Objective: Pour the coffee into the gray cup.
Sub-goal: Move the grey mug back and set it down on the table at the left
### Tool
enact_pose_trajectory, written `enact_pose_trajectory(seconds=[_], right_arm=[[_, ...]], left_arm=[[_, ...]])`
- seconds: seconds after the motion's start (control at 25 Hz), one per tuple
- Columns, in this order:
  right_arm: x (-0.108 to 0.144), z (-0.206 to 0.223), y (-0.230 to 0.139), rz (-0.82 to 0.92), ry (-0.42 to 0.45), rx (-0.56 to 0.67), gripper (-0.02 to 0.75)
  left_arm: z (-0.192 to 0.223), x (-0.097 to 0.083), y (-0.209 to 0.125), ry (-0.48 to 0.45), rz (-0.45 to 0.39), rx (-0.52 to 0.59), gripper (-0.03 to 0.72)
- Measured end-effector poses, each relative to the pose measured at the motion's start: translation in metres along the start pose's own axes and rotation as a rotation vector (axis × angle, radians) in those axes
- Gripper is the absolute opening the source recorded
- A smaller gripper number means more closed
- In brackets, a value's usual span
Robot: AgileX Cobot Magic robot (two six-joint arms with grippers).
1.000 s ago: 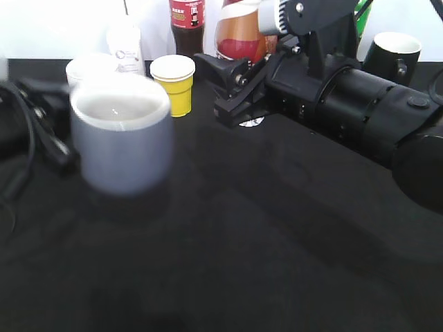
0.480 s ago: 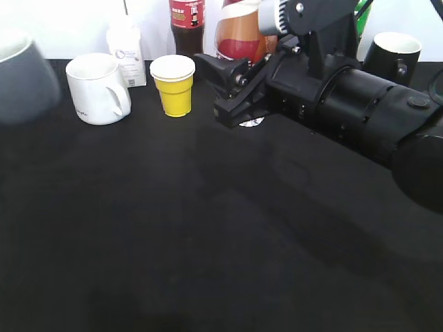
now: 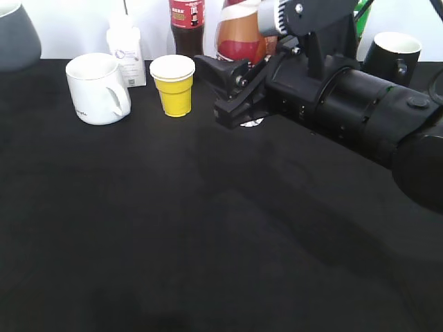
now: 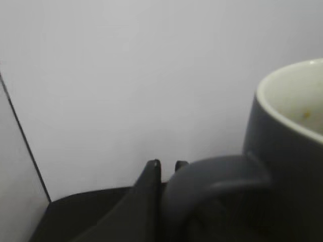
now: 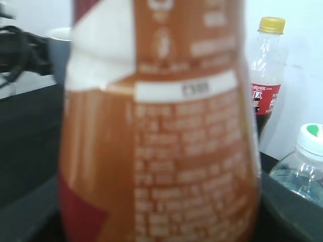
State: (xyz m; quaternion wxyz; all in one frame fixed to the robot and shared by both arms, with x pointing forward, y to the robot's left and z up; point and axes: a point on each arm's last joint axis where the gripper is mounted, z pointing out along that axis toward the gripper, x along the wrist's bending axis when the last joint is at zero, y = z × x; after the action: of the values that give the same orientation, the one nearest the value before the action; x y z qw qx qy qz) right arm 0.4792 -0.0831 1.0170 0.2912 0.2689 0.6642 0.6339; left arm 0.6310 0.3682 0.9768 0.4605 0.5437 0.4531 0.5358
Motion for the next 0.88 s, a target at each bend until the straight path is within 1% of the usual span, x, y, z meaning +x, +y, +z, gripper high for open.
enact_pose_trajectory(seconds=[0.08,0.2,0.32,0.4,0.48,0.56,0.64,0.68,0.8,0.88], right_arm=[[0.0,0.0,0.0,0.001,0.0,0.0,0.528],[0.0,0.0,0.0,0.008,0.0,0.005,0.528],[0.0,0.0,-0.004,0.008,0.0,0.043,0.528],[0.0,0.0,-0.004,0.008,0.0,0.044,0.528],[0.0,0.0,-0.004,0.008,0.0,0.044,0.528],[0.0,0.0,-0.004,0.008,0.0,0.044,0.528],[0.0,0.0,-0.004,0.008,0.0,0.045,0.528],[0.0,0.0,-0.004,0.008,0.0,0.045,0.528],[0.0,0.0,-0.004,0.008,0.0,0.045,0.528],[0.0,0.0,-0.004,0.008,0.0,0.045,0.528]], left_arm=[[0.019,0.001,-0.01,-0.004,0.003,0.02,0.05],[0.045,-0.01,-0.029,-0.037,0.003,0.043,0.05],[0.067,-0.02,-0.044,-0.06,0.007,0.049,0.05],[0.079,-0.019,-0.053,-0.06,0.012,0.061,0.05],[0.089,-0.019,-0.065,-0.059,-0.003,0.077,0.05],[0.096,-0.027,-0.072,-0.073,-0.009,0.082,0.05],[0.099,-0.043,-0.074,-0.106,-0.013,0.083,0.05],[0.1,-0.048,-0.076,-0.119,-0.012,0.088,0.05],[0.1,-0.045,-0.077,-0.109,-0.019,0.089,0.05],[0.1,-0.045,-0.076,-0.113,0.014,0.078,0.05]])
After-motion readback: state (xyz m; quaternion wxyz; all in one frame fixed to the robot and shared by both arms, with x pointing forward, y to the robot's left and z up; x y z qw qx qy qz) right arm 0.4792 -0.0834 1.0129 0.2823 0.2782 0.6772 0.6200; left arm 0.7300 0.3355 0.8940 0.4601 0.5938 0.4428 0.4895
